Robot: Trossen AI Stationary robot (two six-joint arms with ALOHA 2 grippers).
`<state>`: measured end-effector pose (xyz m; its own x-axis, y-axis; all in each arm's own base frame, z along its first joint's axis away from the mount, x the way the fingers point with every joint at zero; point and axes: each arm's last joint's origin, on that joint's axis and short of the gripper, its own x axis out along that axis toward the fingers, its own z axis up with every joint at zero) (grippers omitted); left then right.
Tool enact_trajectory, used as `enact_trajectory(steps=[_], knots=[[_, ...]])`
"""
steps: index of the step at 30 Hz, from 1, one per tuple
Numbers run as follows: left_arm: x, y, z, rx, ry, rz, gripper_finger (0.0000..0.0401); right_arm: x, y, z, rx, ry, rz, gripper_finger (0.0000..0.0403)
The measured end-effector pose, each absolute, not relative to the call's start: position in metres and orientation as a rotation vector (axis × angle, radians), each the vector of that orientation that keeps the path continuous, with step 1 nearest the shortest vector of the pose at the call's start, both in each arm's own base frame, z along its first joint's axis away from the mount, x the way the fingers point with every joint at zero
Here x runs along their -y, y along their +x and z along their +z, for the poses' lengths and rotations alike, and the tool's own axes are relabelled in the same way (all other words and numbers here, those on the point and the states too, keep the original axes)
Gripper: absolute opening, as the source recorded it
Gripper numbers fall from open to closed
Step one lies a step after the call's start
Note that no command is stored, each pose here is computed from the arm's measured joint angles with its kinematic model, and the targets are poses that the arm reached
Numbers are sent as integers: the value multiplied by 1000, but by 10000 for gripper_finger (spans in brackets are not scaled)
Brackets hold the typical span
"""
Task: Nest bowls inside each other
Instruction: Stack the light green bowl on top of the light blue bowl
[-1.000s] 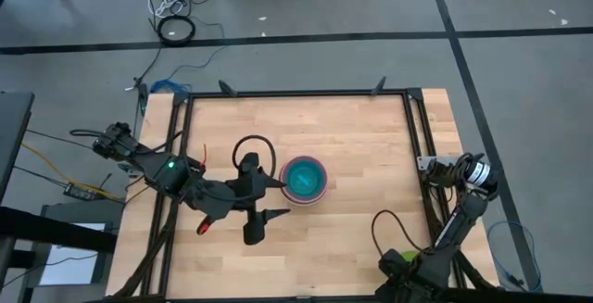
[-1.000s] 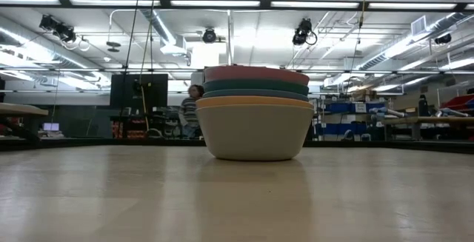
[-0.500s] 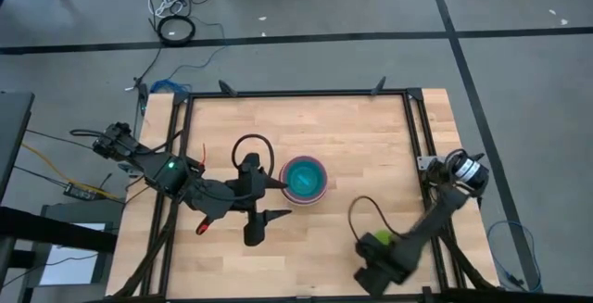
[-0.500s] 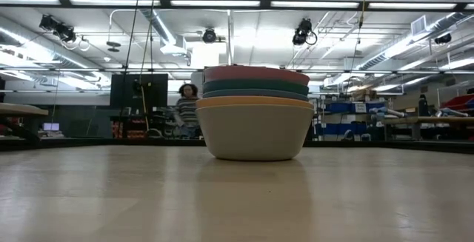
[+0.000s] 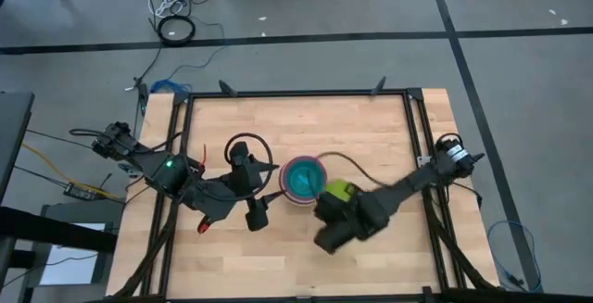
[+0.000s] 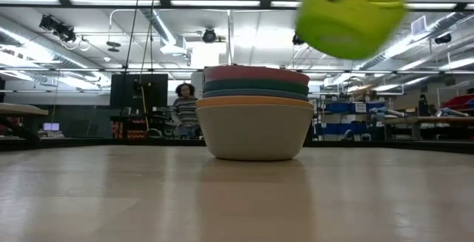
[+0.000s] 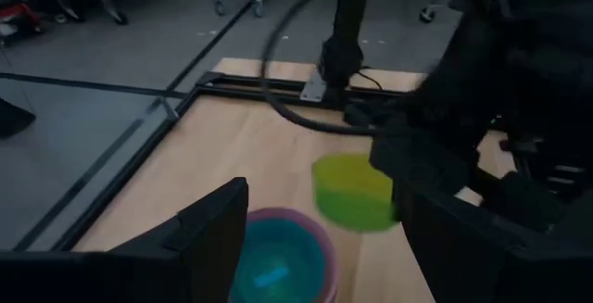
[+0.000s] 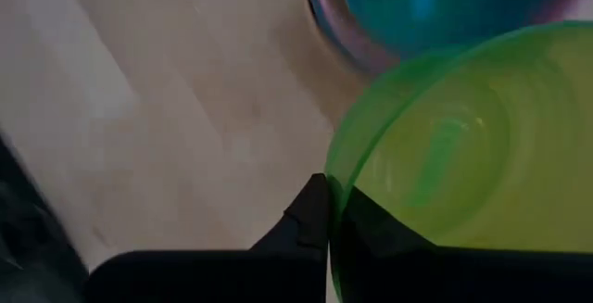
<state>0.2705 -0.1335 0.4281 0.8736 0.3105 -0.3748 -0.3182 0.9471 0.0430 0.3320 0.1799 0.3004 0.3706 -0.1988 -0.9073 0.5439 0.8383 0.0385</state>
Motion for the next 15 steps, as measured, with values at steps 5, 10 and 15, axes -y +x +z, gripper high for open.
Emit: enact_trajectory(steps=[5,10,15], knots=[[132,265,435,-369,-23,331,284,-149,369,321,-935,369,-387,0],[137,252,454,-331,-29,286,284,-120,388,324,-873,358,-364,0],[140,232,472,-312,-15,278,284,-105,390,319,-927,372,-380,0]])
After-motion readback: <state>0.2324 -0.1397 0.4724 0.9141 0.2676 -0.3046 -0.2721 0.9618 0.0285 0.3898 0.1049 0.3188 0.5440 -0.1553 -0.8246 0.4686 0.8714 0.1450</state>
